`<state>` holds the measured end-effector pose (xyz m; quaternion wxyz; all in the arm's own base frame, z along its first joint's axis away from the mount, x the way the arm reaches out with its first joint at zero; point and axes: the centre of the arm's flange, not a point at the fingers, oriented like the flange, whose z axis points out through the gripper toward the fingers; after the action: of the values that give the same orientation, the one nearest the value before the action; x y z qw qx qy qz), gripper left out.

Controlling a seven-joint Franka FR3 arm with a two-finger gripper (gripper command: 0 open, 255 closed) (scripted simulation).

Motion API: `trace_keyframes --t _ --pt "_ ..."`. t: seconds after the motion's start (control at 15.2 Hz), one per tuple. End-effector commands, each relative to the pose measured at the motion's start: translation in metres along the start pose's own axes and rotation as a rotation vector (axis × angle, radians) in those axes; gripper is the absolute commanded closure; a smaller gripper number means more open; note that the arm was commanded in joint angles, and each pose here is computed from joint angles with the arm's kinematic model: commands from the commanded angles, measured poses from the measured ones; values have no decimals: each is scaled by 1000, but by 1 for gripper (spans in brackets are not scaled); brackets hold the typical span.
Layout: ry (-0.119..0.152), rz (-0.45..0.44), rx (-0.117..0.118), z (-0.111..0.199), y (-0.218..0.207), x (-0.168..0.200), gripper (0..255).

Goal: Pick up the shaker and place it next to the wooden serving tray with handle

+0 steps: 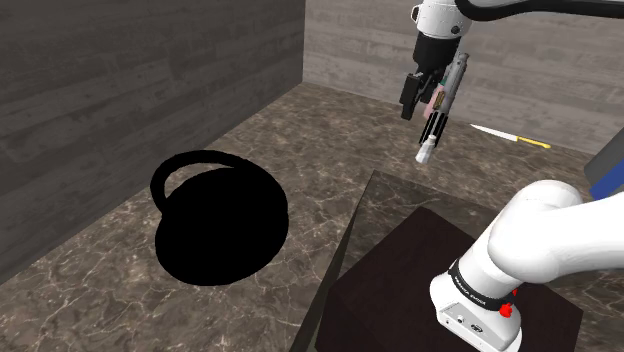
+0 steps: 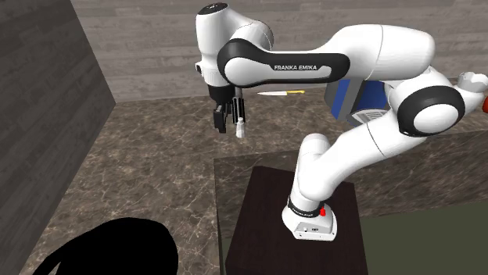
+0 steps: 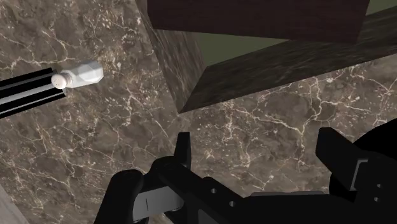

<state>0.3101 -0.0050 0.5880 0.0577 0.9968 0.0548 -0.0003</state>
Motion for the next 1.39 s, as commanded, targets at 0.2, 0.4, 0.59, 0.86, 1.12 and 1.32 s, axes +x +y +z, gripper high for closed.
trace_keyframes --t 0.2,0.4,0.59,0.86,1.12,1.32 --pt "22 13 8 25 32 -6 0" --pt "45 27 16 49 64 -12 0" --pt "67 40 24 75 96 -18 0" --pt "97 58 35 109 138 -25 0" --pt "127 75 45 144 179 -32 0" --pt "149 89 54 171 210 -37 0"
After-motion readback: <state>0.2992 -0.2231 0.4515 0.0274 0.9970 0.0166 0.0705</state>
